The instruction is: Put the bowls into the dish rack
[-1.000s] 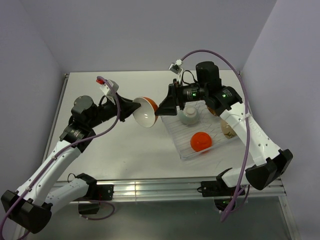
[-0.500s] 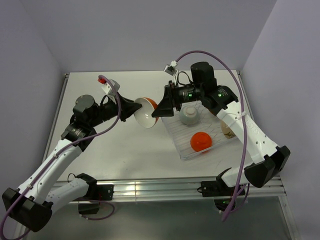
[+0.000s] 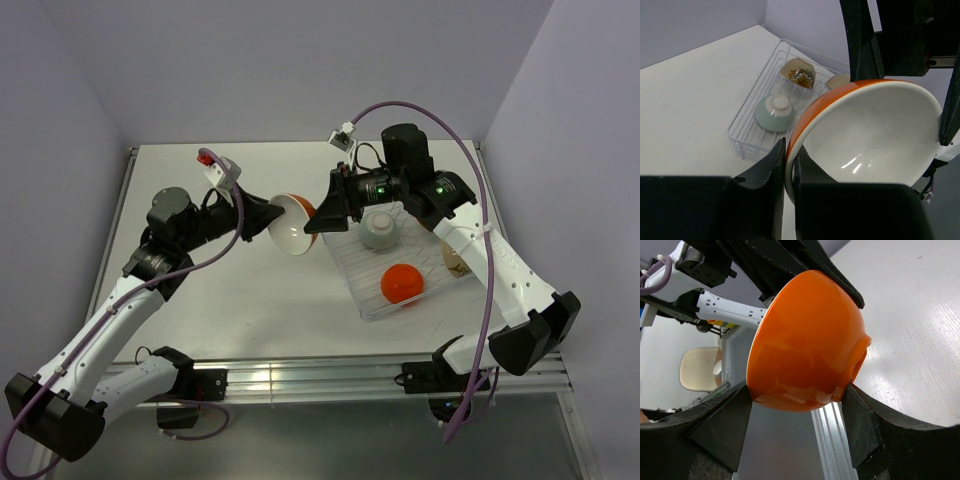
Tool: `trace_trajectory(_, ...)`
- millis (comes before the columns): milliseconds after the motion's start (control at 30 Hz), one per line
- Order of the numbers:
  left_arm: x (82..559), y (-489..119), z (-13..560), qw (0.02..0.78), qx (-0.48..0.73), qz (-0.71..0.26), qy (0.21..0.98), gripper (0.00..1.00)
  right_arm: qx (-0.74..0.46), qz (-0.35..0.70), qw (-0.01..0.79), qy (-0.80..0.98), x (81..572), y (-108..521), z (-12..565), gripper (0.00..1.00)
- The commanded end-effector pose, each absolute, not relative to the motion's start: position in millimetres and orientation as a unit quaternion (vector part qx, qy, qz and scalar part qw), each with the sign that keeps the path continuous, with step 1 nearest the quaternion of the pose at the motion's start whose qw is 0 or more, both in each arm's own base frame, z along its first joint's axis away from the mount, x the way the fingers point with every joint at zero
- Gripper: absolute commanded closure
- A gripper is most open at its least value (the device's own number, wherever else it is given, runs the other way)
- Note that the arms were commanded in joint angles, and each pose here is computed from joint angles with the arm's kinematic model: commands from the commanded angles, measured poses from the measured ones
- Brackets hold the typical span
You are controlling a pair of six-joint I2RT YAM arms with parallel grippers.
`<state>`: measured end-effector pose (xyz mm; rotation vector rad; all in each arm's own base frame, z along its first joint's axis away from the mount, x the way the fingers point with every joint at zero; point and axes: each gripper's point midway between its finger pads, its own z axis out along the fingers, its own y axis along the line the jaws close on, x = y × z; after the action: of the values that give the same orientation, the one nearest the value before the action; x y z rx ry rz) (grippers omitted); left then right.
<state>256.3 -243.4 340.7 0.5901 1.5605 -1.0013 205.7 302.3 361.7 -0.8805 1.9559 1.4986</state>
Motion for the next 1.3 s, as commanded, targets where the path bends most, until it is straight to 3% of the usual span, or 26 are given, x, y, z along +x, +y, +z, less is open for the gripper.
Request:
trace_trajectory(0, 253.9, -245.0, 381.0, 0.598, 0.257, -0.436, 0.622, 0.86, -0.353, 0.560, 0.283, 0.694, 199.8, 303.4, 380.6, 1.00)
trace_trajectory(67, 255.0, -245.6, 377.9, 0.594, 0.257, -0.434, 0.627, 0.80, -0.353, 0.556, 0.285, 0.696, 200.9, 302.8, 379.2, 1.00)
trace_trajectory(200, 257.0, -246.6, 369.1, 0.584, 0.262, -0.429, 0.637, 0.60, -0.349, 0.550, 0.290, 0.701, 202.4, 300.8, 375.8, 1.00)
trace_trajectory(367, 261.2, -246.5, 358.2, 0.577, 0.268, -0.417, 0.649, 0.51, -0.342, 0.547, 0.289, 0.707, 206.9, 297.5, 371.1, 1.00)
trace_trajectory(767, 266.3, -243.7, 337.7, 0.555, 0.255, -0.404, 0.681, 0.11, -0.319, 0.522, 0.296, 0.733, 221.8, 279.9, 353.9, 1.00)
trace_trajectory(1000, 267.6, -236.0, 340.6, 0.565, 0.247, -0.384, 0.687, 0.06, -0.299, 0.457, 0.306, 0.780, 233.7, 239.0, 322.9, 1.00)
trace_trajectory(1267, 271.4, -234.6, 332.6, 0.552, 0.238, -0.375, 0.706, 0.04, -0.287, 0.302, 0.297, 0.859, 244.5, 172.3, 262.3, 1.00)
